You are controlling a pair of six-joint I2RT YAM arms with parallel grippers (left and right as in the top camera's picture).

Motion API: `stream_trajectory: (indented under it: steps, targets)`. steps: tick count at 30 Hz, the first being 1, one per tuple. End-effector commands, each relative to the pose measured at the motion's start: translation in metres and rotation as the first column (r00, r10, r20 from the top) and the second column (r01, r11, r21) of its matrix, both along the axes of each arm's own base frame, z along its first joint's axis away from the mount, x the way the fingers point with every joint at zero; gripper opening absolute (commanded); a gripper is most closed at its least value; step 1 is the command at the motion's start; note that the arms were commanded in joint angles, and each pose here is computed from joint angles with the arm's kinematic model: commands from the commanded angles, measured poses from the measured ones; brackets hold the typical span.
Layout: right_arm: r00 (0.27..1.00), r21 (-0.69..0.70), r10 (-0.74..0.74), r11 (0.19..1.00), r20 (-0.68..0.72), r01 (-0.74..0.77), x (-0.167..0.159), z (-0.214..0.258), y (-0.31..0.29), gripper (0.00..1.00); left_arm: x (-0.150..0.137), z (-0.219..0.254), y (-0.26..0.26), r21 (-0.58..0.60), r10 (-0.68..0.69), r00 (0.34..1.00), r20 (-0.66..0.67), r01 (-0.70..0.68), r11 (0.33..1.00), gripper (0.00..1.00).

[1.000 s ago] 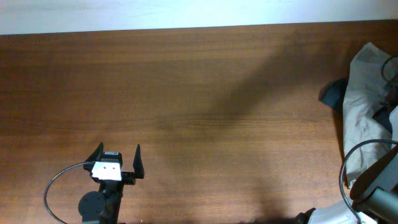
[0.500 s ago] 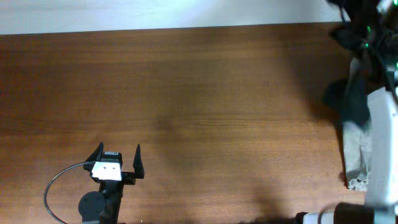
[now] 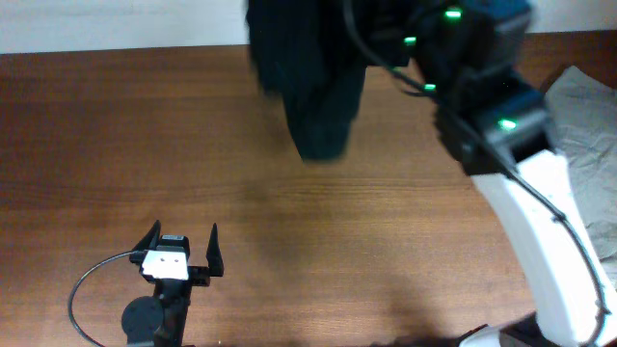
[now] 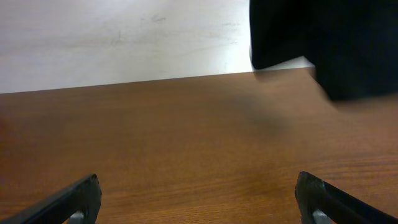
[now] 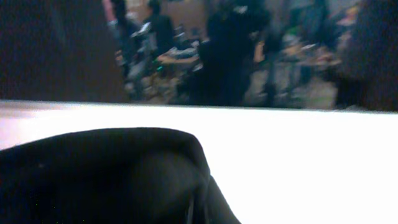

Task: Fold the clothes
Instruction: 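Lift the black shorts with the right gripper and drop them mid-table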

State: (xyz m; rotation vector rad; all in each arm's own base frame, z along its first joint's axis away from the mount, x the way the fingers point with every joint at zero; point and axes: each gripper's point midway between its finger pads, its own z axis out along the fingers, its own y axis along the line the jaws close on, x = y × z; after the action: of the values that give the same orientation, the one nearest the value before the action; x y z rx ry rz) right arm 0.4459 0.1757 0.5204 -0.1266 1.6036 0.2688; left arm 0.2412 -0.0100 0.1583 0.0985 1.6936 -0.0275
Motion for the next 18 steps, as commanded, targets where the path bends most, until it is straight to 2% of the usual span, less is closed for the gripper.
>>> stream_trajectory:
  steps: [1, 4, 11, 15, 18]
  targets:
    - [0.998, 0.071, 0.071, 0.995, -0.003, -0.070, 0.005, -0.006, 0.038, 0.04, 0.000, -0.002, 0.003, -0.012, 0.015, 1.000, -0.001, -0.015, 1.000, 0.99]
    - [0.993, 0.082, 0.119, 0.990, -0.012, -0.118, 0.008, -0.017, 0.068, 0.04, 0.000, -0.002, 0.003, -0.012, 0.015, 1.000, -0.001, -0.015, 1.000, 0.99]
    - [0.974, 0.235, 0.226, 0.947, -0.009, -0.217, 0.002, -0.026, 0.132, 0.04, 0.000, -0.002, 0.003, -0.012, 0.015, 1.000, -0.001, -0.015, 1.000, 0.99]
    - [0.952, 0.296, 0.292, 0.904, 0.096, -0.307, -0.023, 0.004, 0.161, 0.04, 0.000, -0.002, 0.003, -0.012, 0.015, 1.000, -0.001, -0.015, 1.000, 0.99]
    - [0.964, 0.321, 0.232, 0.910, 0.133, -0.263, -0.023, 0.024, 0.145, 0.04, 0.000, -0.002, 0.003, -0.012, 0.015, 1.000, -0.001, -0.015, 1.000, 0.99]
